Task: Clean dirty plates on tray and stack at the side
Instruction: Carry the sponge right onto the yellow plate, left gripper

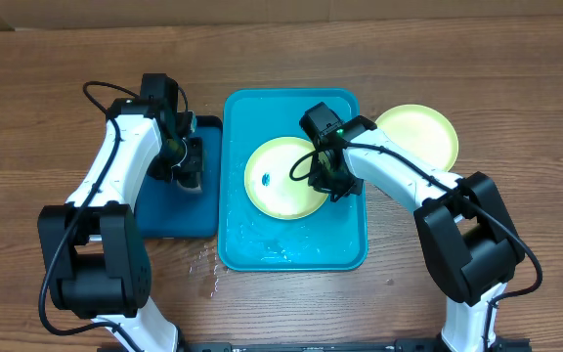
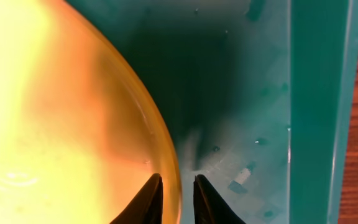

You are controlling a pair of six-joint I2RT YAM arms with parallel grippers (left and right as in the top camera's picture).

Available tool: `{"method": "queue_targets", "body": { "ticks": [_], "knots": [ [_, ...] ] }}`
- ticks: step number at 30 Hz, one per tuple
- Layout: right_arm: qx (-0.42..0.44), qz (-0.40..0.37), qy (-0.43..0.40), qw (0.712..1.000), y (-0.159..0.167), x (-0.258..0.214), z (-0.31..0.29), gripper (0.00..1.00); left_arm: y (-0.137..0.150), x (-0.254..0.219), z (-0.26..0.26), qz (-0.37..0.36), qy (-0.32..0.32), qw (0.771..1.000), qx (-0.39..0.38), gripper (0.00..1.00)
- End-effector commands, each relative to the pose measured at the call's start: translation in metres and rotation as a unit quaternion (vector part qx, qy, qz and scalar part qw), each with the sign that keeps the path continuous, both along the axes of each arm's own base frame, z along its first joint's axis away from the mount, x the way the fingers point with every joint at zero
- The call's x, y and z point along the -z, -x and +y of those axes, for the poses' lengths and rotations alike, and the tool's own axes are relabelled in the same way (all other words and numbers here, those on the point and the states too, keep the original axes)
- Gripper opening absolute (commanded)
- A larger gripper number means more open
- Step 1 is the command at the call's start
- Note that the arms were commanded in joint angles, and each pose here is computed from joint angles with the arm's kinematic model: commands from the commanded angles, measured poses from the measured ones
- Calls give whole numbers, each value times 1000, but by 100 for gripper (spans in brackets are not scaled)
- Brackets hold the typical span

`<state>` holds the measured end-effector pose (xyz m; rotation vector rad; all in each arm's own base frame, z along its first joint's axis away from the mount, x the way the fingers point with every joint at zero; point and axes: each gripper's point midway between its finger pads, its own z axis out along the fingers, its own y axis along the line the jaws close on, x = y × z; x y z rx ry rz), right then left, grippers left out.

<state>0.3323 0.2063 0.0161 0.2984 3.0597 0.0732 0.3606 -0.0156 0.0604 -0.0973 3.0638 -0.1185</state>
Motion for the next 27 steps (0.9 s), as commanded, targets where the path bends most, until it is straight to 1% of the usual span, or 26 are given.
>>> {"method": "queue_targets", "body": {
  "ticks": [1, 7, 13, 15, 16, 17, 19, 21, 22, 24, 26, 27],
  "knots": [
    [0, -5, -2, 1000, -2, -1, 2, 18, 1, -4, 0, -6, -4, 1000, 9, 4],
    [0, -4, -2, 1000, -1, -1, 2, 6, 0, -4, 0, -7, -4, 1000, 10, 4],
    [0, -2, -3, 1000, 0, -1, 3, 5, -2, -4, 0, -12, -4, 1000, 15, 4],
    [0, -3, -3, 1000, 0, -1, 3, 5, -6, -4, 0, -20, -4, 1000, 15, 4],
    [0, -3, -3, 1000, -1, -1, 3, 8, -8, -5, 0, -24, -4, 1000, 15, 4],
    [0, -4, -4, 1000, -1, -1, 3, 15, -10, -6, 0, -27, -4, 1000, 15, 4],
    [0, -8, -6, 1000, -3, -1, 4, 20, -14, -10, -1, -34, -3, 999, 15, 4],
    [0, -8, -9, 1000, -3, -1, 5, 21, -19, -18, -5, -45, 5, 999, 14, 4],
    [-1, -6, -13, 1000, -3, -1, 7, 20, -22, -24, -11, -52, 21, 998, 14, 4],
    [-1, -6, -19, 1000, -3, -1, 9, 16, -27, -36, -27, -66, 58, 996, 21, 4],
    [-1, -9, -22, 1000, -4, -1, 10, 5, -30, -47, -47, -78, 100, 991, 35, 4],
    [-1, -10, -23, 1000, -5, -1, 11, 4, -30, -51, -56, -81, 114, 989, 43, 4]
  ]
}}
